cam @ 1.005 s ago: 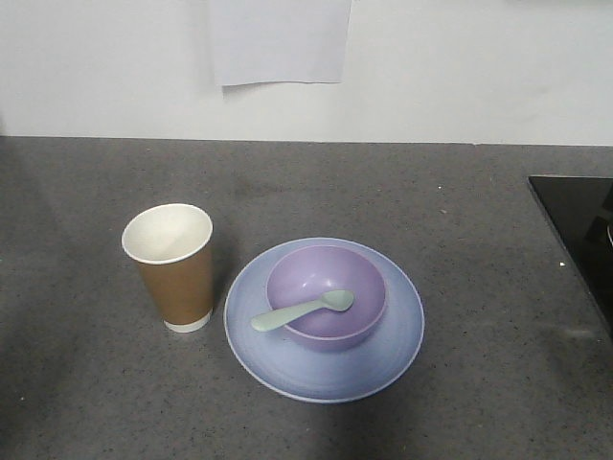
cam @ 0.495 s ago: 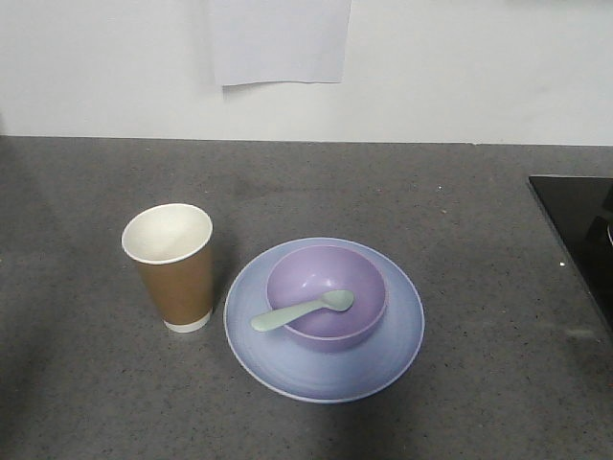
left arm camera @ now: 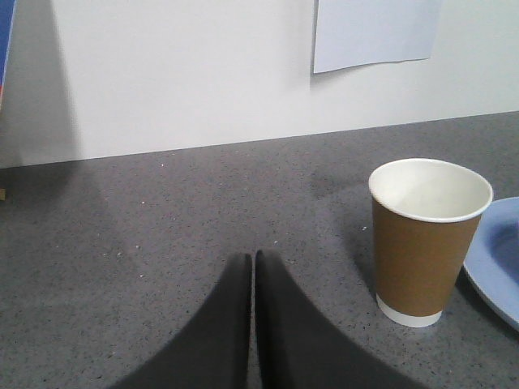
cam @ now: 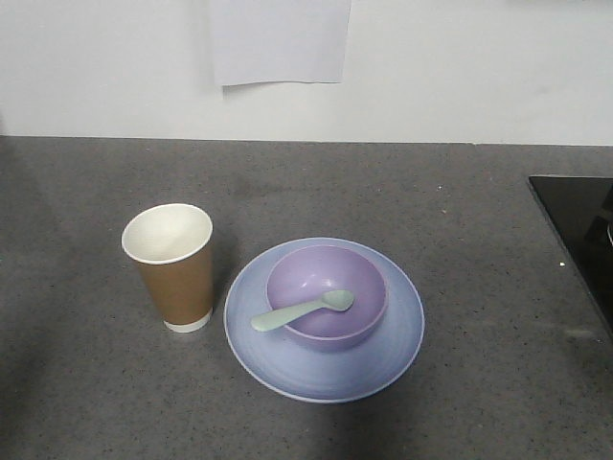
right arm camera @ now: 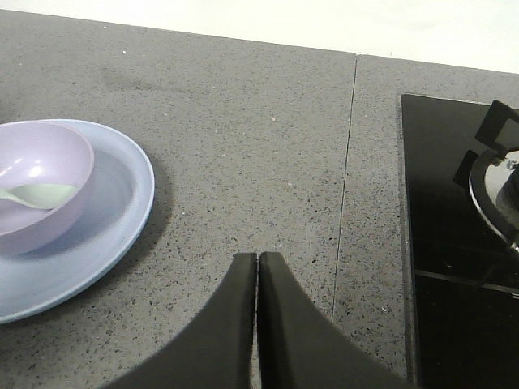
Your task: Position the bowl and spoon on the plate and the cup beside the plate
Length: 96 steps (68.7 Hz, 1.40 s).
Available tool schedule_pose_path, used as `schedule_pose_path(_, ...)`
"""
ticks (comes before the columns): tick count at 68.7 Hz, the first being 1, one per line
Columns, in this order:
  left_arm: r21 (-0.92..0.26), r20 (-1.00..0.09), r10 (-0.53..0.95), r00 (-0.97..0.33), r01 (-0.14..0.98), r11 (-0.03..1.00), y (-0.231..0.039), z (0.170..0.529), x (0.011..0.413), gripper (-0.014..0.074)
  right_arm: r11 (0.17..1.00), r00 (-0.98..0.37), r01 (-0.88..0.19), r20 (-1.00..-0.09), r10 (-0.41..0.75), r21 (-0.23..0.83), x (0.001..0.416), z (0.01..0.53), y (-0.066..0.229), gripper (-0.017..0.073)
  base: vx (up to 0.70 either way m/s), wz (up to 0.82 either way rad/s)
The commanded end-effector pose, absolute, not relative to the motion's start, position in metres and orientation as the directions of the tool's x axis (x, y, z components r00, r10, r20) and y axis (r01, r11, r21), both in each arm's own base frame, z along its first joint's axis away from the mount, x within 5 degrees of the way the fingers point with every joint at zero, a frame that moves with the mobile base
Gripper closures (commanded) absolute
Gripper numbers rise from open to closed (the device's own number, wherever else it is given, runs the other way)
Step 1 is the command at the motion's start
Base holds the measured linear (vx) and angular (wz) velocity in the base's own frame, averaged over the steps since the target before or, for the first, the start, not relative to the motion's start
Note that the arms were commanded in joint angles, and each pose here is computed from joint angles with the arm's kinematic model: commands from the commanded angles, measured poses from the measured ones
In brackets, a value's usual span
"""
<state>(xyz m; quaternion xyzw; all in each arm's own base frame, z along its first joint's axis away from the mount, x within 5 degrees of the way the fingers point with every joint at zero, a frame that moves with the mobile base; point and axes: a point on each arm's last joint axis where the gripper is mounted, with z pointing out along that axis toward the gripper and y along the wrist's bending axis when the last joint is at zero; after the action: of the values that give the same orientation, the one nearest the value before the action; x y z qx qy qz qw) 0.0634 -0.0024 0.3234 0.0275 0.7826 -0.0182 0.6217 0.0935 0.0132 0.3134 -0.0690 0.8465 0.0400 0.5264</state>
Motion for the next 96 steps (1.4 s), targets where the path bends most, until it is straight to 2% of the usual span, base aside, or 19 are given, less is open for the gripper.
schedule_pose_path(1,-0.004,-0.990,0.007,-0.144,0.076,0.997,-0.003,0.337,0.064,0.0601,0.990,-0.355,-0.142,-0.932,-0.070,-0.020,0.096,0.326,0.012,0.0570,0.00,0.00)
schedule_pose_path(22,-0.018,-0.996,-0.009,-0.091,0.089,0.996,-0.005,0.330,0.065,0.0601,0.990,-0.355,-0.142,-0.932,-0.070,-0.020,0.096,0.326,0.012,0.0570,0.00,0.00)
schedule_pose_path(48,-0.024,-0.998,-0.032,0.060,0.125,0.992,-0.006,0.242,0.055,0.0601,0.990,-0.358,-0.143,-0.931,-0.071,-0.020,0.096,0.326,0.012,0.0570,0.00,0.00)
schedule_pose_path(60,-0.031,-0.993,-0.044,0.110,0.115,0.993,-0.006,0.214,0.053,0.0601,0.990,-0.358,-0.143,-0.931,-0.071,-0.020,0.096,0.326,0.012,0.0570,0.00,0.00)
schedule_pose_path(96,-0.031,-0.994,-0.043,0.103,0.114,0.993,-0.006,0.213,0.054,0.0601,0.990,-0.360,-0.143,-0.930,-0.071,-0.020,0.096,0.326,0.012,0.0570,0.00,0.00)
